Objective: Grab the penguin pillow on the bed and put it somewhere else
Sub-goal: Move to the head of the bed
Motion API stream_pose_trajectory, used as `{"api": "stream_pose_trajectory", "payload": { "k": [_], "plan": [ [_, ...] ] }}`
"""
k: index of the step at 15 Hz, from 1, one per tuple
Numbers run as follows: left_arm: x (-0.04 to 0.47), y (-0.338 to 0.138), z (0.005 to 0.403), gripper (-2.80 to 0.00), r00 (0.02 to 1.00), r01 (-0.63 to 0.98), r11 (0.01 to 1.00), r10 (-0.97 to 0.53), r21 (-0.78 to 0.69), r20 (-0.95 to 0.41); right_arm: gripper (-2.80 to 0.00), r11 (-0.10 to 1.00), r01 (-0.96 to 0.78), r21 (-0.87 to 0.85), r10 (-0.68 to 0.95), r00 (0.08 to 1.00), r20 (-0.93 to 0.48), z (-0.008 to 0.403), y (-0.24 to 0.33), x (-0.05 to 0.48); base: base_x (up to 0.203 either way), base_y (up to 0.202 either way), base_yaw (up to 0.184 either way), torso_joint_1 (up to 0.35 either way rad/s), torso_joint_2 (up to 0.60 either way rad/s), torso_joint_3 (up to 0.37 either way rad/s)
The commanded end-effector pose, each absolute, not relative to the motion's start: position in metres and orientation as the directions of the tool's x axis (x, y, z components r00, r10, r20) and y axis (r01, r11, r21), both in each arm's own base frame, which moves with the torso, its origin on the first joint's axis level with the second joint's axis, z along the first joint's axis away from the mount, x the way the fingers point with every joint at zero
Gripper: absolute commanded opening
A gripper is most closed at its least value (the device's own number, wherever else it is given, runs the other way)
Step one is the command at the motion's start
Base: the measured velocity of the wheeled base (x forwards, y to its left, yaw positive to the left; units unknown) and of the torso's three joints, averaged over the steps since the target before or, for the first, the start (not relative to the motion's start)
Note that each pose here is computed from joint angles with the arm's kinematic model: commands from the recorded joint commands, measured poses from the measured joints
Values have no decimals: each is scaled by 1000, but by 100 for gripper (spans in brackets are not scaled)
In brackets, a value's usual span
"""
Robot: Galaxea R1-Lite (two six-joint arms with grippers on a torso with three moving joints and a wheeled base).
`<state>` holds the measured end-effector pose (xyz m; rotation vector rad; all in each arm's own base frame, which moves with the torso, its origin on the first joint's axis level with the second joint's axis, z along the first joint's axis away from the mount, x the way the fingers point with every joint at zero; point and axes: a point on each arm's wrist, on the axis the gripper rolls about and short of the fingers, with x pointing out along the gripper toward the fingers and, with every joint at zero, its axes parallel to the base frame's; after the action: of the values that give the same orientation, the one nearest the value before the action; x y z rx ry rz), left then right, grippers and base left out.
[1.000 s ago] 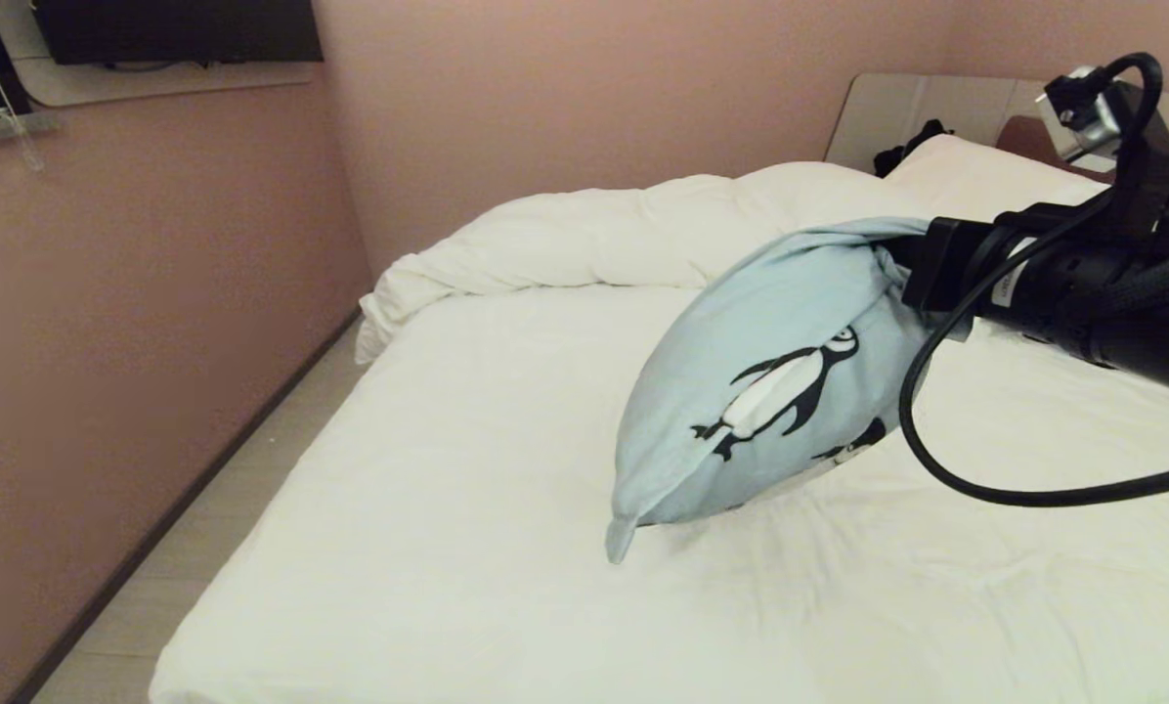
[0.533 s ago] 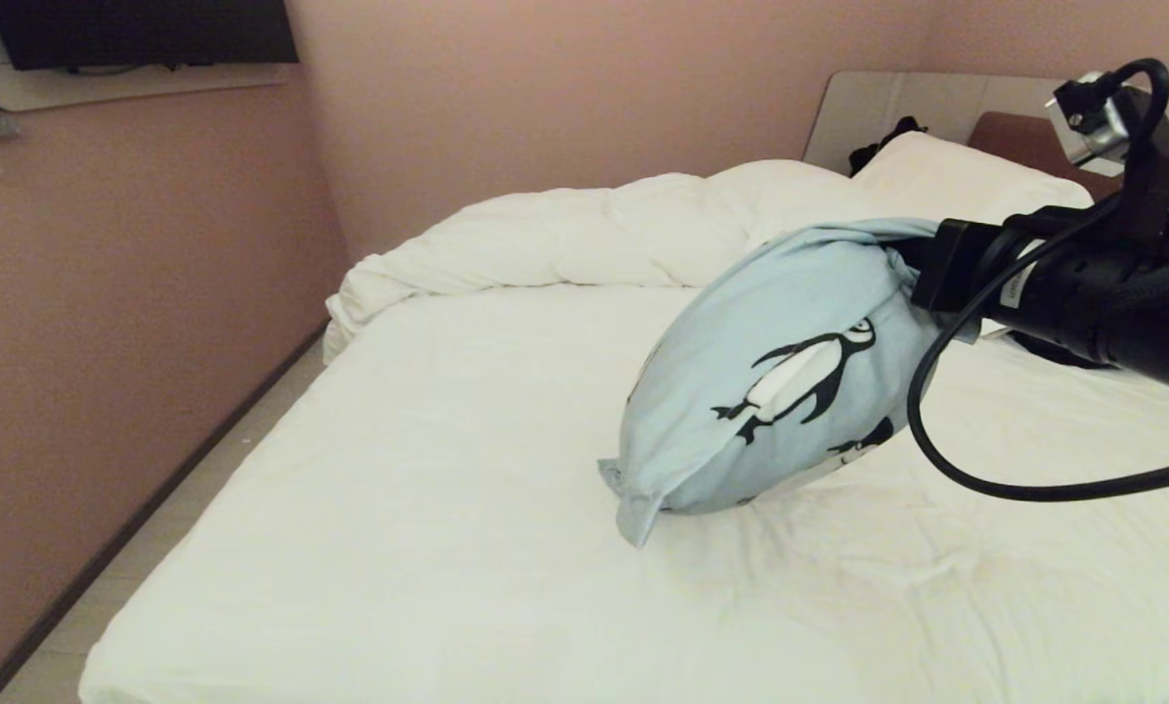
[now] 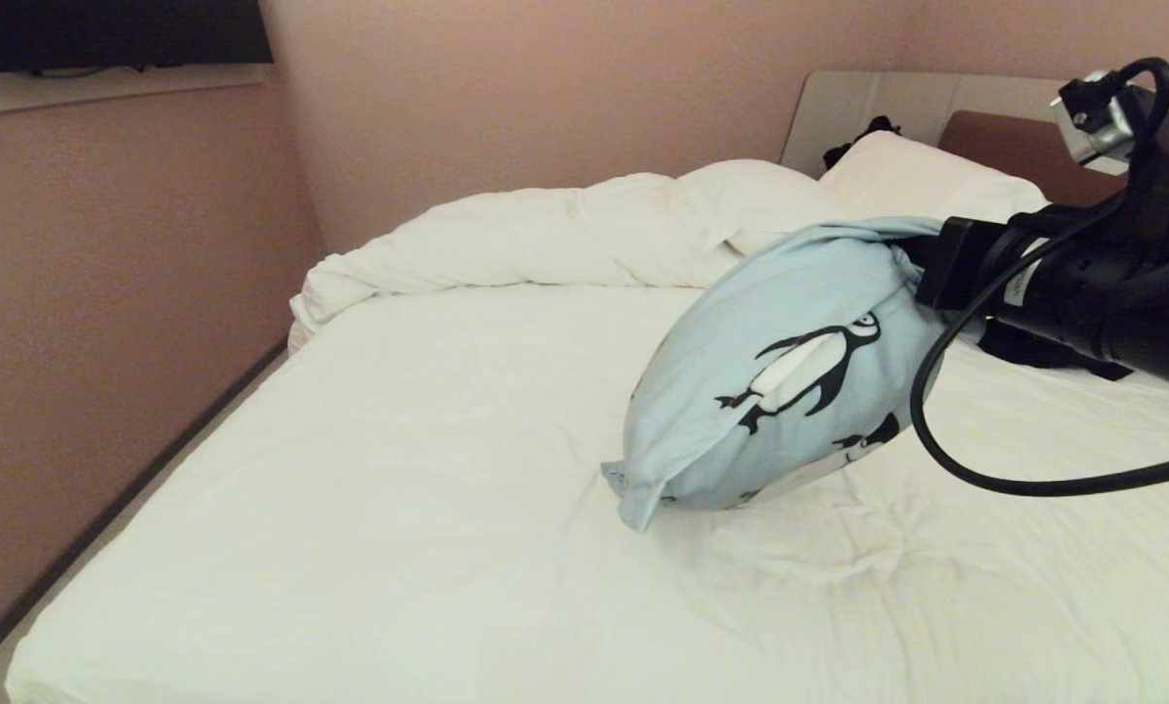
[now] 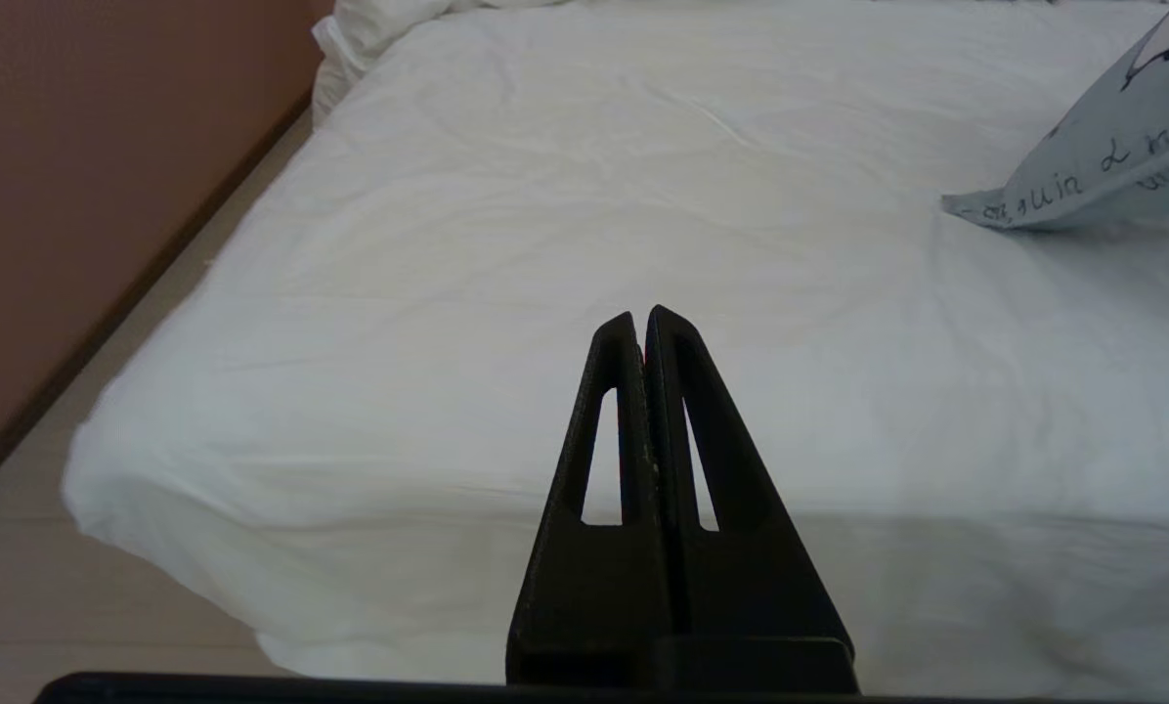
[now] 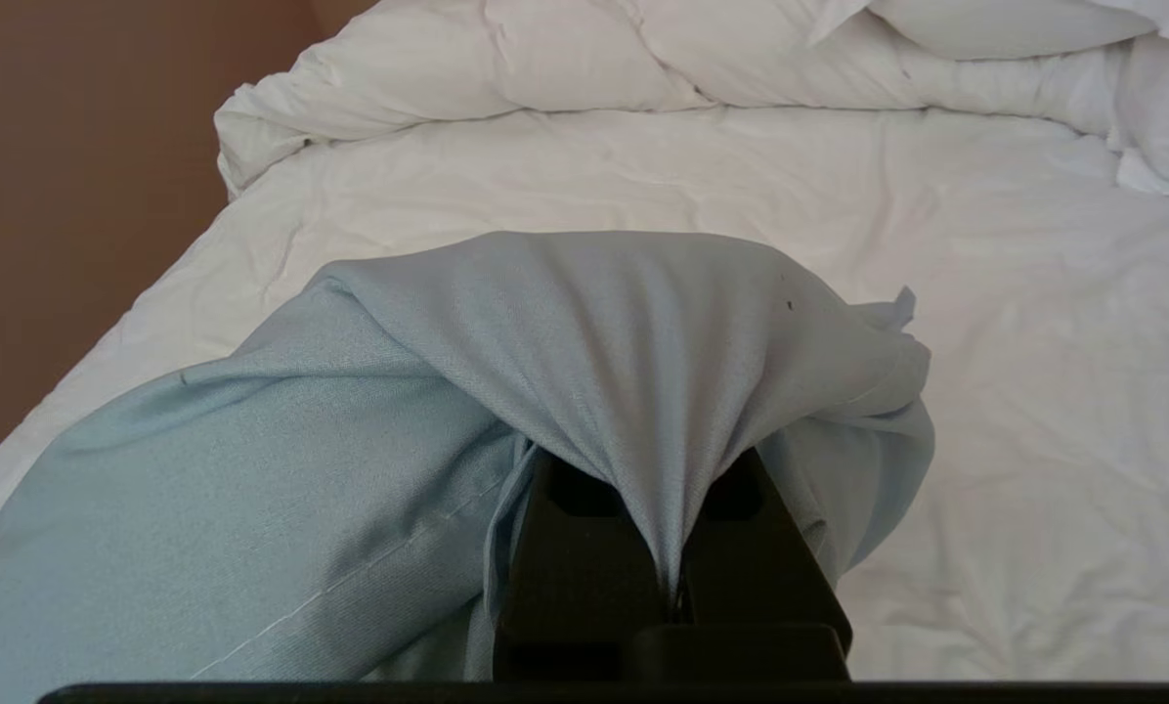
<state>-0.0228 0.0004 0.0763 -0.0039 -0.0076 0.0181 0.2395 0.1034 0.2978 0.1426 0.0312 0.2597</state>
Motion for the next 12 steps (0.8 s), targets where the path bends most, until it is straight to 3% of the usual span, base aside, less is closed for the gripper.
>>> {"api": "stream_pose_trajectory", "payload": {
  "k": [1,12],
  "plan": [
    [-23,0,76,-280,1000,-18,1000,18,-5,8,-280,956,-254,145,258,966,-11,298,104,239,0,-193,2,1,4,5],
    [-23,0,76,-280,1000,-18,1000,18,-5,8,-280,957,-249,148,252,968,-2,300,101,238,0,-194,0,3,4,1]
  ]
}}
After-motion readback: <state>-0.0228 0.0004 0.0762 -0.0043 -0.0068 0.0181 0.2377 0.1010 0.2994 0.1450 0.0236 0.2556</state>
